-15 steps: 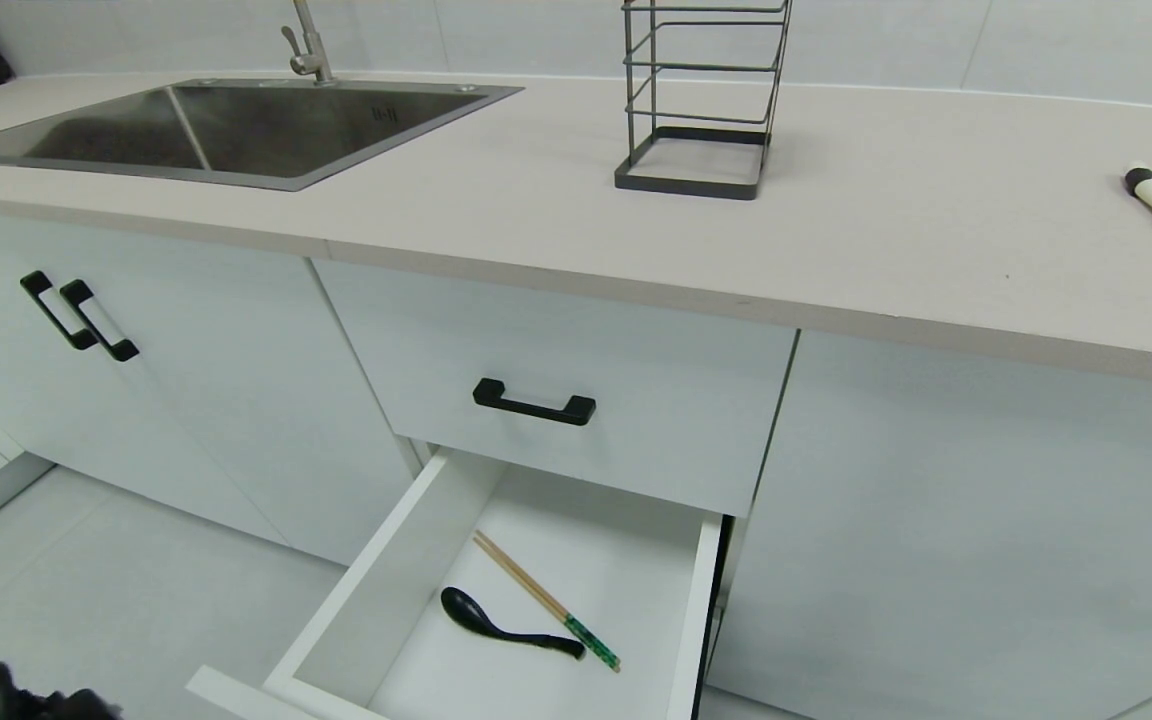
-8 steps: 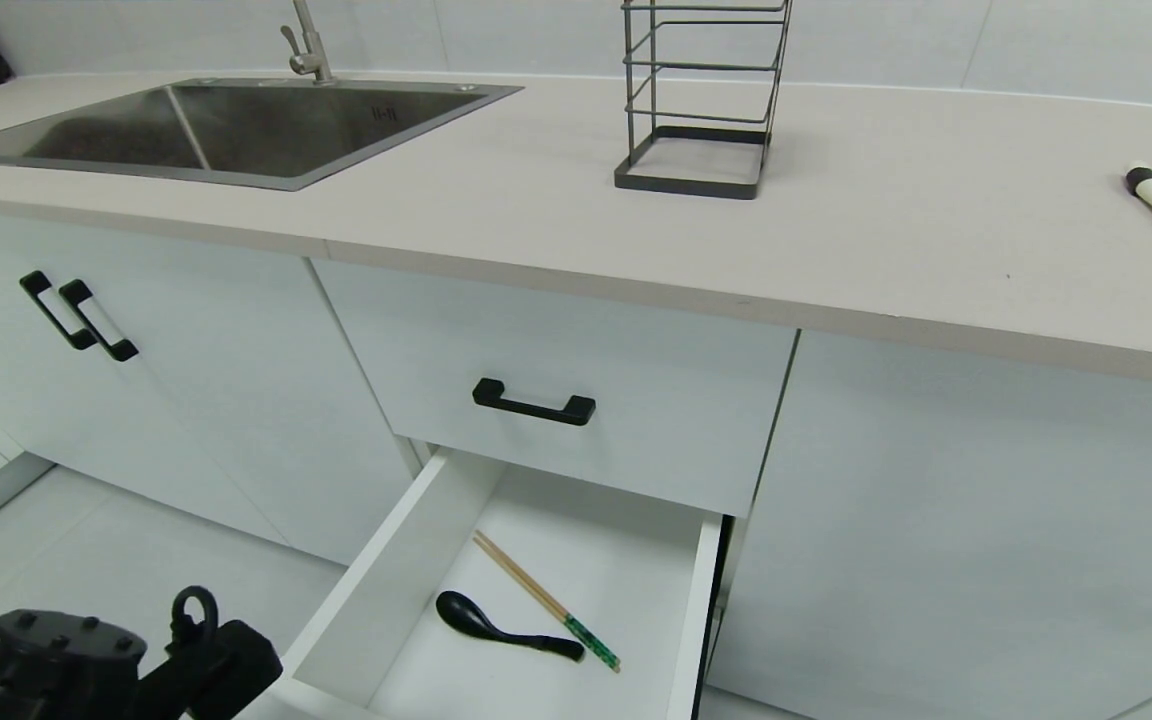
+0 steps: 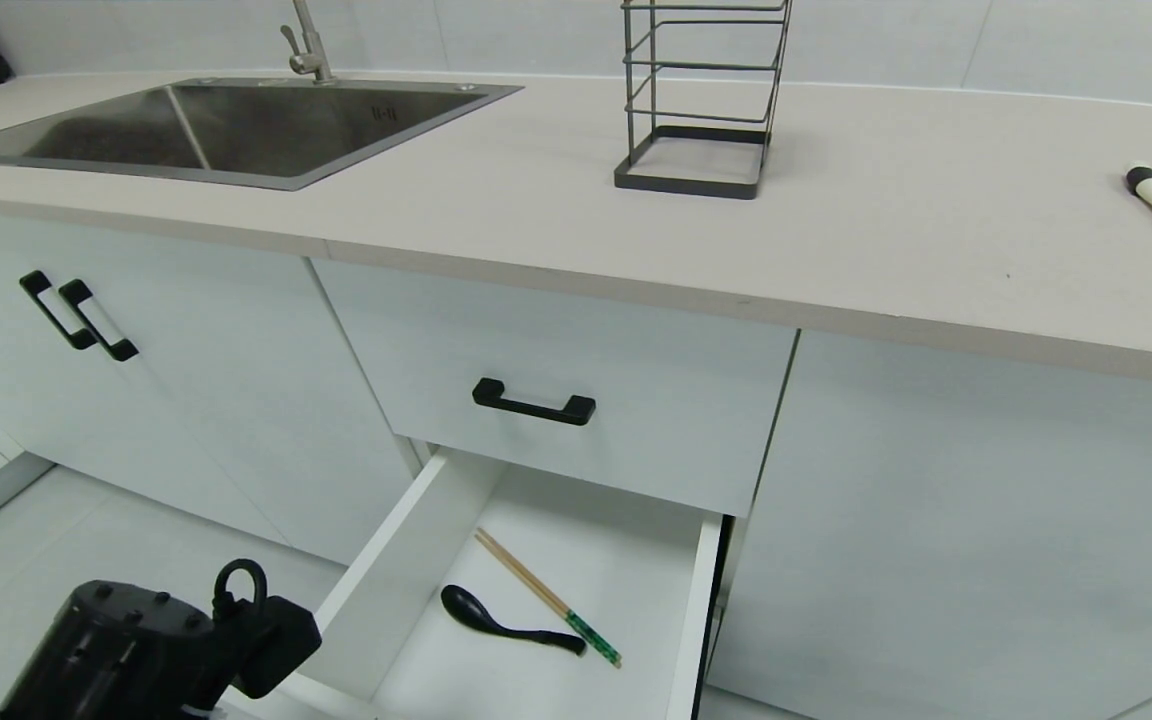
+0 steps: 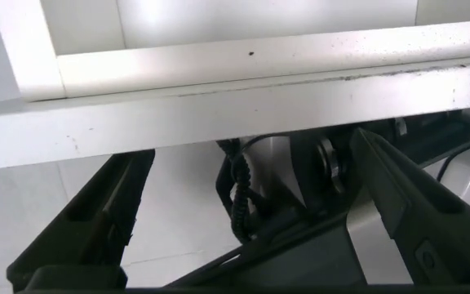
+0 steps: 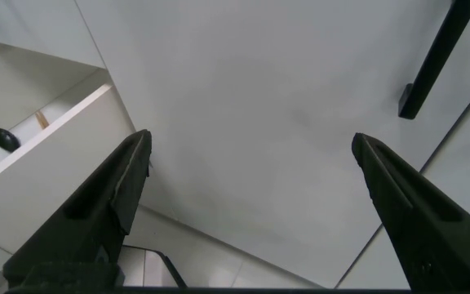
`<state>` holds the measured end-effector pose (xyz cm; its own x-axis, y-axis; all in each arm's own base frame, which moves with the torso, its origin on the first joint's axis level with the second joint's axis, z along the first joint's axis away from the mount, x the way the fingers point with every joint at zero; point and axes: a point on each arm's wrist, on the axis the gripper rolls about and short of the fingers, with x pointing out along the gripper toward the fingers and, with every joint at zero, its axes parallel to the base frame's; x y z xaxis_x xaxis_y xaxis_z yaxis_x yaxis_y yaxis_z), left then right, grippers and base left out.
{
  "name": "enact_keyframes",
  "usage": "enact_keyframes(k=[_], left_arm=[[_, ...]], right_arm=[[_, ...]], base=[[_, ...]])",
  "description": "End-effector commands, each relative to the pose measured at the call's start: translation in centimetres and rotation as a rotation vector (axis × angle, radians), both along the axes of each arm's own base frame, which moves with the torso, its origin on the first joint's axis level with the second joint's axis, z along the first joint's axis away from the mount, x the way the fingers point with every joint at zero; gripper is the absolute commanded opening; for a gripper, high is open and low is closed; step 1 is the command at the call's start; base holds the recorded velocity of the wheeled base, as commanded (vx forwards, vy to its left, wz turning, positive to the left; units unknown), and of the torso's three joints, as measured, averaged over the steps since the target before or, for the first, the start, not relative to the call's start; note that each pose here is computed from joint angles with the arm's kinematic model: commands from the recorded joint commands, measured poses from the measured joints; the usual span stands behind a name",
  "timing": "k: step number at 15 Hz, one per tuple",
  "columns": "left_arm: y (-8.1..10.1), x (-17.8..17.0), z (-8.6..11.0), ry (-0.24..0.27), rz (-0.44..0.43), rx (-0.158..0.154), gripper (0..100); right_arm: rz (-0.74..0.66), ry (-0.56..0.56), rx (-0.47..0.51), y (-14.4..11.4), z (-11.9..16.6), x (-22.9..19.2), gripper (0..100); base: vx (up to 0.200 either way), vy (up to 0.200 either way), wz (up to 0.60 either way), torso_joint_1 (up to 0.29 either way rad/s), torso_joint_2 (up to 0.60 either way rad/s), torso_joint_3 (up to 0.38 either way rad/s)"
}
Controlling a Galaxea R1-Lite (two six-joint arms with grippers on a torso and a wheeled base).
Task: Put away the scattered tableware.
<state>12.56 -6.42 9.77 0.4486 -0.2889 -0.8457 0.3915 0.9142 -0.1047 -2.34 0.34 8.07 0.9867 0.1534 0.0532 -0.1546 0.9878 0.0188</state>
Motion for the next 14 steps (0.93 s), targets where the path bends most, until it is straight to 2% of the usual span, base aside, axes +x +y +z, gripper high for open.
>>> enact_keyframes(k=[1,10,14], left_arm=[[-0.1,0.2,-0.2,0.010,-0.002,0.006,100],[-0.9,1.7,-0.3,-0.056,-0.010,-0.025,100],[-1.7,3.2,-0.2,-0.099,-0.011,-0.048,100]], right_arm=[[0.001,0.002,0.001,0.0,0.0,0.0,100],[0.001,0.002,0.001,0.0,0.0,0.0,100],[0.001,0.002,0.002,0.0,0.0,0.0,100]], base=[[0.000,0.000,0.00,0.000,0.00,0.000],[0.000,0.000,0.00,0.000,0.00,0.000],[0.000,0.000,0.00,0.000,0.00,0.000]])
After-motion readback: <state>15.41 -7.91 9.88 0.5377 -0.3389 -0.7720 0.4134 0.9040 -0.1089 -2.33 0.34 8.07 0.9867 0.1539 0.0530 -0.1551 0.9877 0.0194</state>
